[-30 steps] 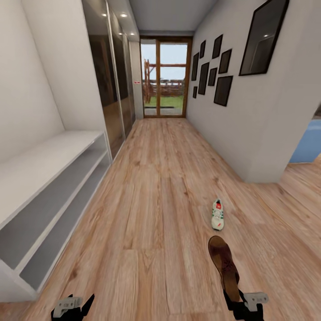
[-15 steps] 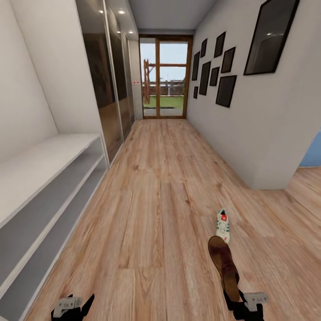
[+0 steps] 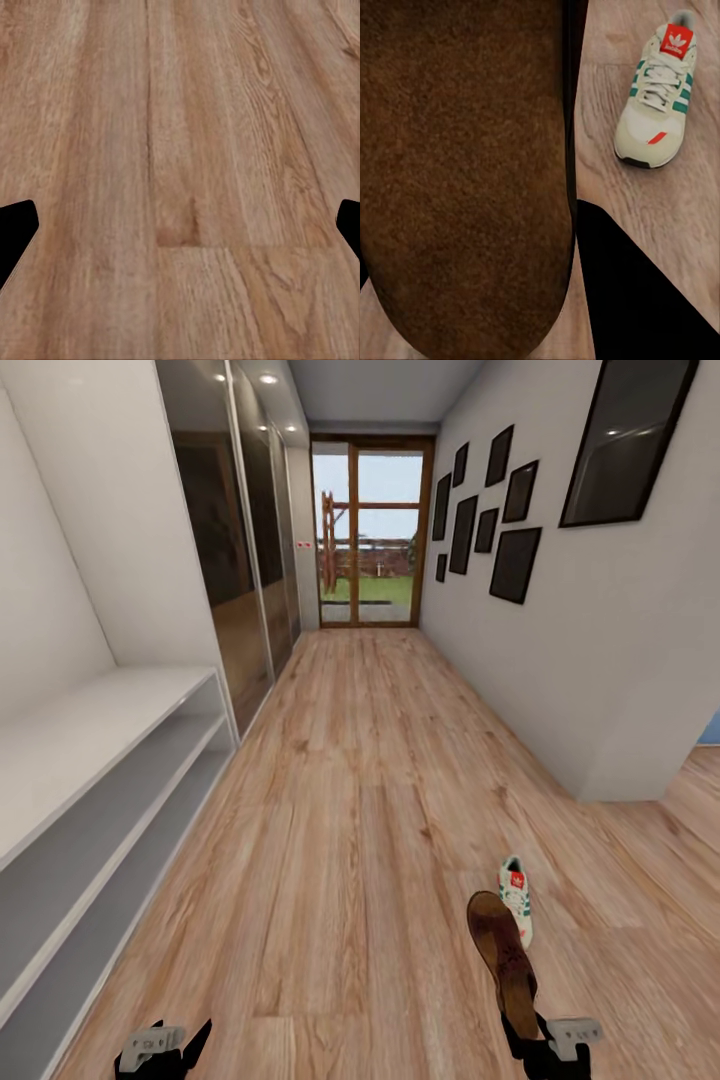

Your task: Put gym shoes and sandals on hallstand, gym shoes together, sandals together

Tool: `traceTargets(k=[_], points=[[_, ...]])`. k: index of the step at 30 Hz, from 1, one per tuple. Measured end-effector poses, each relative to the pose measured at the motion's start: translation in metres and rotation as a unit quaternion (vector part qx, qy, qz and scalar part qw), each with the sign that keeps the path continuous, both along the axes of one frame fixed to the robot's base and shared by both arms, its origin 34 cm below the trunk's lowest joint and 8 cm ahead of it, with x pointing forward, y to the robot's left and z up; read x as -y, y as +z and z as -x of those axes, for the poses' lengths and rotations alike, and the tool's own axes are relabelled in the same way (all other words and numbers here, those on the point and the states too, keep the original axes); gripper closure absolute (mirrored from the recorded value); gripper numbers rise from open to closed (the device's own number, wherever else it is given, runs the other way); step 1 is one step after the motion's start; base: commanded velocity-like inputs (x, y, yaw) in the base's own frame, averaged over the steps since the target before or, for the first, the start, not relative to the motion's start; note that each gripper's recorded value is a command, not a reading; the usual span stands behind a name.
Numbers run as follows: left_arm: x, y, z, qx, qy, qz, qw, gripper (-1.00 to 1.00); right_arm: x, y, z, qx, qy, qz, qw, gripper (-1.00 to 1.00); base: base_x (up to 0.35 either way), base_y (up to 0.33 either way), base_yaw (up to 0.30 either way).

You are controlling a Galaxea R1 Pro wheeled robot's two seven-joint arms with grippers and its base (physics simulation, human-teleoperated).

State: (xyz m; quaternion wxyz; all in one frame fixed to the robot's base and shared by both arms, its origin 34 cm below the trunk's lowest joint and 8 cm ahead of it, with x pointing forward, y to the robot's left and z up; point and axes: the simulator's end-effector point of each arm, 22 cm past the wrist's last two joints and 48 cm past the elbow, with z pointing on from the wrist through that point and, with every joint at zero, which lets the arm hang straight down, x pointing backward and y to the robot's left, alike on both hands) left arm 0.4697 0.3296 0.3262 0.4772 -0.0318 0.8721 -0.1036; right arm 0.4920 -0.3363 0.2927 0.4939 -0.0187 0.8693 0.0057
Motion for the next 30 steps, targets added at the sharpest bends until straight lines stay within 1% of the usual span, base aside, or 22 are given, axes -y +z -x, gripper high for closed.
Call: traceTargets(k=[9,24,30], points=[[-0.0003,0.0000,0.0000,0.000,0.000,0.000,1.0000,-1.00,0.0010,-0.0067,0.0079,-0.012,-0.001,0.000,0.9999,1.00,0.339,0.000,0.000],[0.0001,0.0000,0.0000,0.000,0.000,0.000,1.0000,-1.00,0.0008,-0.0075,0.0087,-0.013,-0.002,0.000,0.9999,1.00,0.339,0.000,0.000],[0.0001,0.0000,0.0000,0.000,0.000,0.000,1.0000,-1.00,0.0019,-0.0073,0.0086,-0.012,-0.002,0.001,0.9999,1.00,0.334,0.084,0.000]])
